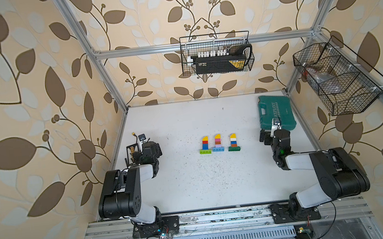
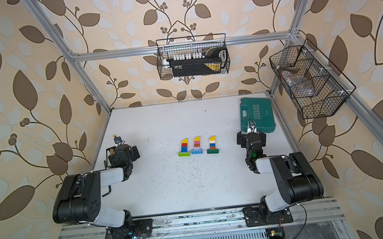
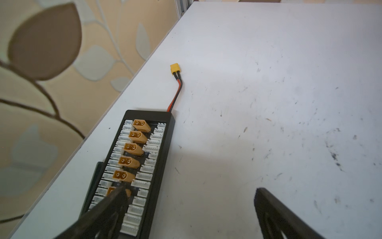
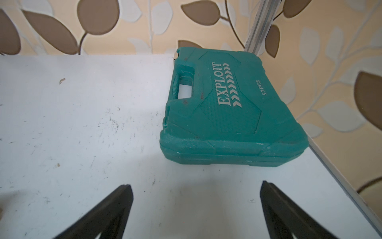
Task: Assemble the number 1 with lego
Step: Reset both arms
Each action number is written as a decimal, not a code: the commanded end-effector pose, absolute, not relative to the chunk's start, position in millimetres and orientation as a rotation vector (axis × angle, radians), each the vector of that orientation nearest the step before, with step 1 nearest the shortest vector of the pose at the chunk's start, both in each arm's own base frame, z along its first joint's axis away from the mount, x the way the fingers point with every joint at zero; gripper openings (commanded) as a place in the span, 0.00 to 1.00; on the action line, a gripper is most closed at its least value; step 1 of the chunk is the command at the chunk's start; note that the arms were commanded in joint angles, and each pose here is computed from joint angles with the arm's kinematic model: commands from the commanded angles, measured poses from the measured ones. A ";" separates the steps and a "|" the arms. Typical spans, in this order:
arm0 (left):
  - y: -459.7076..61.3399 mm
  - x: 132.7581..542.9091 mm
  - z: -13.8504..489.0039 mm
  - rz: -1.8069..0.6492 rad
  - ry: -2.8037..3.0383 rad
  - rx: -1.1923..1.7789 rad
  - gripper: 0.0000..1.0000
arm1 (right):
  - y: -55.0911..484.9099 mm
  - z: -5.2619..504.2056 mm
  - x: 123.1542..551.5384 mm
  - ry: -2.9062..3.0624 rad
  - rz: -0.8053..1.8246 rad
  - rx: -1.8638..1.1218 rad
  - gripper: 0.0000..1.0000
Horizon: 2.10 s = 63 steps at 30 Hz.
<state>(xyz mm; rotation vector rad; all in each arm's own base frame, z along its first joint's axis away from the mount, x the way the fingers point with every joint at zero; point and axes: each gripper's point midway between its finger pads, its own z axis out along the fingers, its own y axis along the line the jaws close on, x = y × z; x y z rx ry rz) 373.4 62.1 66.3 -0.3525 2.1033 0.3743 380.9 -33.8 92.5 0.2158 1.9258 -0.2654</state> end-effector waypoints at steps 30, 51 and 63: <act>55.3 437.1 -28.3 0.581 2.840 -0.196 0.99 | -12.0 93.1 386.2 1.921 -0.155 0.088 0.99; 29.7 394.0 81.5 0.114 2.097 -0.153 0.99 | -11.6 93.3 386.4 1.921 -0.153 0.087 0.99; 37.9 375.7 94.7 0.359 1.959 -0.232 0.99 | -11.3 93.5 386.4 1.921 -0.152 0.086 0.99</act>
